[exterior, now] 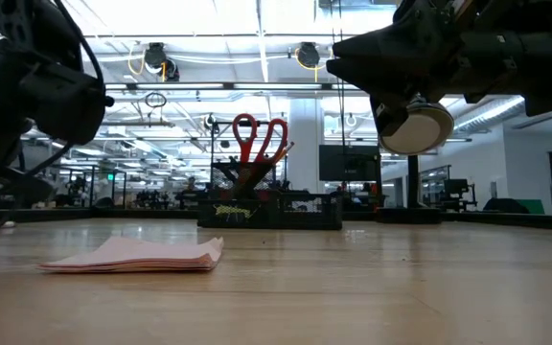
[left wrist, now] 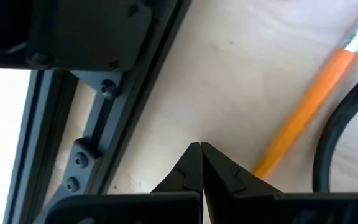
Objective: Pick and place office supplies into organizer
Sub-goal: Put the orange pencil into the black desk organizer
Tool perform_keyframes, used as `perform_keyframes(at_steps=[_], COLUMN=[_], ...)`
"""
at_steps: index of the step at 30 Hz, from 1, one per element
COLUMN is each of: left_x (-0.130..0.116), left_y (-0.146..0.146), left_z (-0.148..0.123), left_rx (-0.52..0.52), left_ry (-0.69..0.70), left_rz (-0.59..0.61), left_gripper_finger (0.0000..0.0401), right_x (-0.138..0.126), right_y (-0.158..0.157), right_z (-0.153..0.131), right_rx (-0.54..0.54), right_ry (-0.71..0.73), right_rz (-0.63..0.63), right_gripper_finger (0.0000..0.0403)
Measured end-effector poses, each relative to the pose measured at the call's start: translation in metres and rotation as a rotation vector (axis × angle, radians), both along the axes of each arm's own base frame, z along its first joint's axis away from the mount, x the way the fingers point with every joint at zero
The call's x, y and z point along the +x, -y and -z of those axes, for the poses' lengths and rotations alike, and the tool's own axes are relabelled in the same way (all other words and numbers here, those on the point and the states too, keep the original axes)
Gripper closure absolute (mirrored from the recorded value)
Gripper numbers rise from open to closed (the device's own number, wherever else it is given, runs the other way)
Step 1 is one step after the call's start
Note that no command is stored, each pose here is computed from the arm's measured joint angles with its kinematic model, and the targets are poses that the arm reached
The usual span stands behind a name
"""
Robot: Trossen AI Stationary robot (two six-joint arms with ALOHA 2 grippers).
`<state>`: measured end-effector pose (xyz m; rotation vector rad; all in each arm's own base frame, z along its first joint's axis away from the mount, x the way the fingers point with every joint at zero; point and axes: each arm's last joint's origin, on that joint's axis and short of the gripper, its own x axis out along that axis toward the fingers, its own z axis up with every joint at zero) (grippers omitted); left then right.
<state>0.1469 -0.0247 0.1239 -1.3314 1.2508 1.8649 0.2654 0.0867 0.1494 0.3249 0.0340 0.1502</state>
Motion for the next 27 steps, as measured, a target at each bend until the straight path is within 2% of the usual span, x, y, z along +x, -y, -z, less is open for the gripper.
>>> perform_keyframes(at_steps=[4,10,14,16,19,23,27], left_x=[0.003,0.009,0.020,0.027,0.024,0.029,0.034], left_y=[-0.004,-0.007,-0.010,-0.010,-0.011,-0.012,-0.014], left_z=[0.000,-0.002,-0.009,-0.013,-0.014,-0.020,-0.026], left_rx=[0.017,0.069,0.160,0.190,0.189,0.207,0.246], left_ry=[0.026,0.080,0.173,0.222,0.177,0.194,0.207], left_rz=[-0.001,0.072,0.187,0.196,0.184,0.180,0.248], left_gripper_finger=[0.0401,0.0401,0.0401,0.0401,0.0401,0.0401,0.0401], right_x=[0.000,0.000,0.000,0.000,0.000,0.000,0.000], right_y=[0.000,0.000,0.000,0.000,0.000,0.000,0.000], right_z=[0.000,0.000,0.000,0.000,0.000,0.000,0.000], right_rx=[0.000,0.000,0.000,0.000,0.000,0.000,0.000], right_ry=[0.000,0.000,0.000,0.000,0.000,0.000,0.000], right_rz=[0.000,0.000,0.000,0.000,0.000,0.000,0.000], right_gripper_finger=[0.0330,0.0330,0.0330,0.0330,0.0330,0.0330,0.0330])
